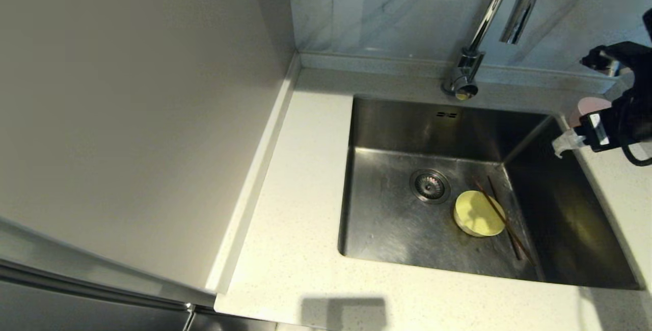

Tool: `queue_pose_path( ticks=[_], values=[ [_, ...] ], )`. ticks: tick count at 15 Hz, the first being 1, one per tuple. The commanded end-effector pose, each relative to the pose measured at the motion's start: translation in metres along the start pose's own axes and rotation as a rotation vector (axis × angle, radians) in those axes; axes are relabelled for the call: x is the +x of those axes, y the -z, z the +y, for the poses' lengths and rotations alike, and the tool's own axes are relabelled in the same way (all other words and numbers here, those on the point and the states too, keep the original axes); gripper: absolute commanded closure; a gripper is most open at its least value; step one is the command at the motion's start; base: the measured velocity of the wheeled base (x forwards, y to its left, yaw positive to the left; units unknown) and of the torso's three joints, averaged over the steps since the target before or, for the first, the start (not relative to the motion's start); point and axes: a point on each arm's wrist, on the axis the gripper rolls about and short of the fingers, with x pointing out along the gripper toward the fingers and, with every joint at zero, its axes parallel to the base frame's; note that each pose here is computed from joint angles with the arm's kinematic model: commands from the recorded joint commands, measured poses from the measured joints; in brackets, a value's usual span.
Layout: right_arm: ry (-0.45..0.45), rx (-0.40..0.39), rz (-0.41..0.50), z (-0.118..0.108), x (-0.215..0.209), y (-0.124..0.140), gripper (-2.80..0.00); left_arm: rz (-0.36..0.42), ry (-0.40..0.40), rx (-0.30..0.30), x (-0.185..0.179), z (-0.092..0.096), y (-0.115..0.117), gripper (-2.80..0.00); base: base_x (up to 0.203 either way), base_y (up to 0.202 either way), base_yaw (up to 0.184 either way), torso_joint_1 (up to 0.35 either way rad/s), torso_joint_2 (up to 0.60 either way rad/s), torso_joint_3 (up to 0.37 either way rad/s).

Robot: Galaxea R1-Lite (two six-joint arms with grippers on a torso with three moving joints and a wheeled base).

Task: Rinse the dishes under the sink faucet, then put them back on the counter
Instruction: Put a bowl back to the table from the sink

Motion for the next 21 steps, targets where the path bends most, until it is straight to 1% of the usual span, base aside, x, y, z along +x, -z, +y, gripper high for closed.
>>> queue_pose_path(
  ticks=[1,3,5,6,7,9,11,18,21],
  values=[
    [-0.043,-0.003,0.069,0.022,0.025,0.002,-2.80,-0.004,-0.001,-0.001,0.000,0.000,0.000,0.00,0.000,0.000,0.000,0.000,0.00,0.000],
    [-0.056,0.007,0.097,0.041,0.057,0.001,-2.80,-0.004,-0.001,-0.001,0.000,0.000,0.000,0.00,0.000,0.000,0.000,0.000,0.00,0.000],
    [-0.033,0.029,0.051,0.056,0.095,-0.003,-2.80,-0.004,-0.001,-0.001,0.000,0.000,0.000,0.00,0.000,0.000,0.000,0.000,0.00,0.000],
    [-0.020,0.032,0.039,0.062,0.111,0.001,-2.80,-0.004,-0.001,-0.001,0.000,0.000,0.000,0.00,0.000,0.000,0.000,0.000,0.00,0.000],
    [-0.017,0.023,0.052,0.066,0.120,0.008,-2.80,-0.004,-0.001,-0.001,0.000,0.000,0.000,0.00,0.000,0.000,0.000,0.000,0.00,0.000],
    [-0.019,0.000,0.090,0.076,0.134,0.019,-2.80,-0.004,-0.001,-0.001,0.000,0.000,0.000,0.00,0.000,0.000,0.000,0.000,0.00,0.000],
    [0.000,-0.010,0.097,0.085,0.149,0.028,-2.80,-0.004,-0.001,-0.001,0.000,0.000,0.000,0.00,0.000,0.000,0.000,0.000,0.00,0.000],
    [-0.031,-0.123,0.196,0.129,0.176,0.058,-2.80,-0.004,-0.001,-0.001,0.000,0.000,0.000,0.00,0.000,0.000,0.000,0.000,0.00,0.000],
    [-0.022,-0.132,0.230,0.148,0.188,0.067,-2.80,-0.004,-0.001,-0.001,0.000,0.000,0.000,0.00,0.000,0.000,0.000,0.000,0.00,0.000]
  ],
)
